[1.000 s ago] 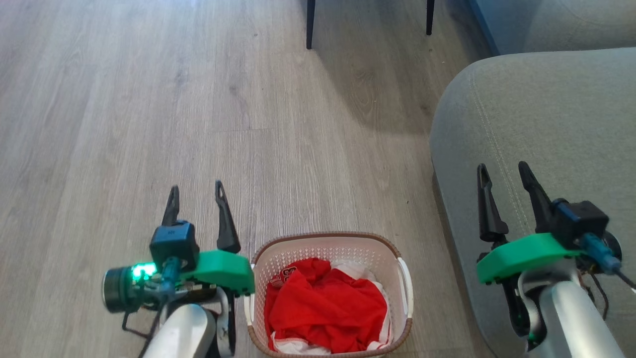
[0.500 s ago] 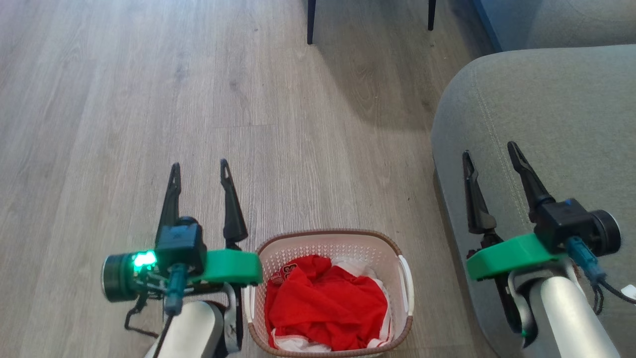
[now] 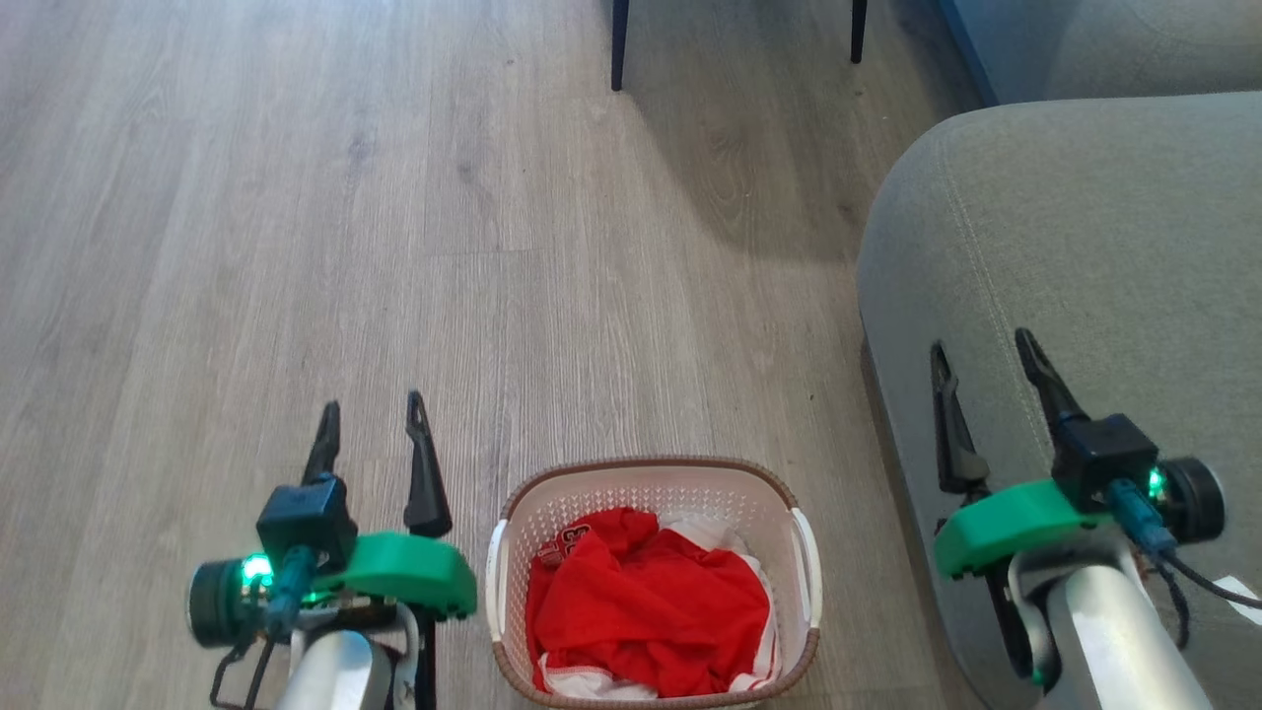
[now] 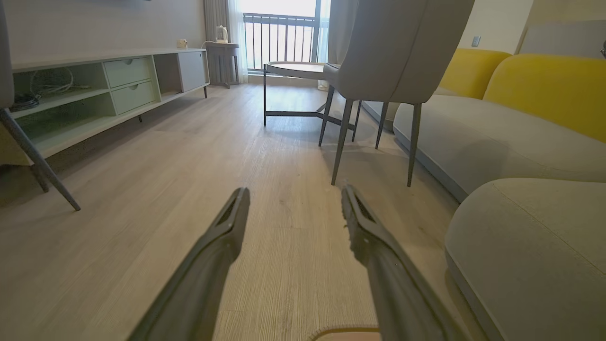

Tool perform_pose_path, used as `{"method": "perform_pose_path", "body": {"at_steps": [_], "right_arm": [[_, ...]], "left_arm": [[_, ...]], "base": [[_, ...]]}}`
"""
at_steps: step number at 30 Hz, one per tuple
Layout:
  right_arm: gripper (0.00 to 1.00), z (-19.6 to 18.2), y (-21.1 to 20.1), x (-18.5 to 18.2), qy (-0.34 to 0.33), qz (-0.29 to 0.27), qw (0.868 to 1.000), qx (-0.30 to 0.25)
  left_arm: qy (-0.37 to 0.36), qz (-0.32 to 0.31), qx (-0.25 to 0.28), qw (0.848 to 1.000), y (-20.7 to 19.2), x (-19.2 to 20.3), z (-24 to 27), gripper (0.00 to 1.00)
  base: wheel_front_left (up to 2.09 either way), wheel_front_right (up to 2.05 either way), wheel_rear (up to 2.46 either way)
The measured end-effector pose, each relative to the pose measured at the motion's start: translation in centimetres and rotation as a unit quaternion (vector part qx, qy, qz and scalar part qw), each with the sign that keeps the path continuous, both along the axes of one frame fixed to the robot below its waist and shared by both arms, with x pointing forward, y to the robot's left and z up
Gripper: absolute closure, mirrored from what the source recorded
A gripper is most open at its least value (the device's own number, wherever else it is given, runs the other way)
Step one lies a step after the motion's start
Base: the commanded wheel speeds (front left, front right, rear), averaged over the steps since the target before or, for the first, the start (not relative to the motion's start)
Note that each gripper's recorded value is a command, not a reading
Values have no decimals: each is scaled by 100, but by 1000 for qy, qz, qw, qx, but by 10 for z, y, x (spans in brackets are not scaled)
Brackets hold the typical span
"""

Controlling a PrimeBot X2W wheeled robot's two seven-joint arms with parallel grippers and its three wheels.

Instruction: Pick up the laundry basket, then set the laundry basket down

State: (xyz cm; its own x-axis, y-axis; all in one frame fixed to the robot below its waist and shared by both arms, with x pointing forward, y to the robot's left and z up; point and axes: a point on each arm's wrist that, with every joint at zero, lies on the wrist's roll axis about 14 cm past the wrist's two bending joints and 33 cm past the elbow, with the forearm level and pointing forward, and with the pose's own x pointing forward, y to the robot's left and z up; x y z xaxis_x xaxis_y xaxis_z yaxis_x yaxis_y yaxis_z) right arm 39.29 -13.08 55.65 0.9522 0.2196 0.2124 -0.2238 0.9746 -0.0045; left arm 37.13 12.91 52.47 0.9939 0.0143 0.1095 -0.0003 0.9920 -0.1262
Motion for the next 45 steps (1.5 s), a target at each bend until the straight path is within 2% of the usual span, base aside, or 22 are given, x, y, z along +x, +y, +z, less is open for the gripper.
{"method": "perform_pose_path", "body": {"at_steps": [4, 9, 11, 27, 31, 34, 39, 42, 45], "right_arm": [[0, -17, 0, -1, 27, -1, 1000, 1], [0, -23, 2, -1, 36, 1, 999, 4], [0, -24, 2, -1, 38, 2, 999, 4], [0, -44, 11, -3, 69, 16, 997, 6], [0, -64, 12, 1, 100, 20, 995, 6], [0, -76, 13, 13, 125, 20, 991, 42], [0, -98, 12, 43, 156, 31, 987, 31], [0, -123, 12, 58, 188, 35, 981, 27], [0, -163, 22, 69, 241, 51, 969, 25]], "left_arm": [[15, -16, -6, 1000, -5, -1, -10, 0], [22, -21, -2, 1000, -7, -2, -15, 0], [28, -21, -23, 999, -6, -1, -17, 0], [57, -26, -26, 998, -10, -2, -35, 0], [84, -30, -32, 995, -14, 0, -52, 0], [104, -33, -31, 994, -16, 9, -65, 0], [136, -49, -26, 989, -27, 37, -88, 0], [176, -58, -19, 982, -31, 47, -117, 0], [222, -62, -17, 973, -31, 59, -153, 0]], "base": [[0, 0, 0], [0, 0, 0], [0, 0, 0], [0, 0, 0], [0, 0, 0], [0, 0, 0], [0, 0, 0], [0, 0, 0], [0, 0, 0]]}}
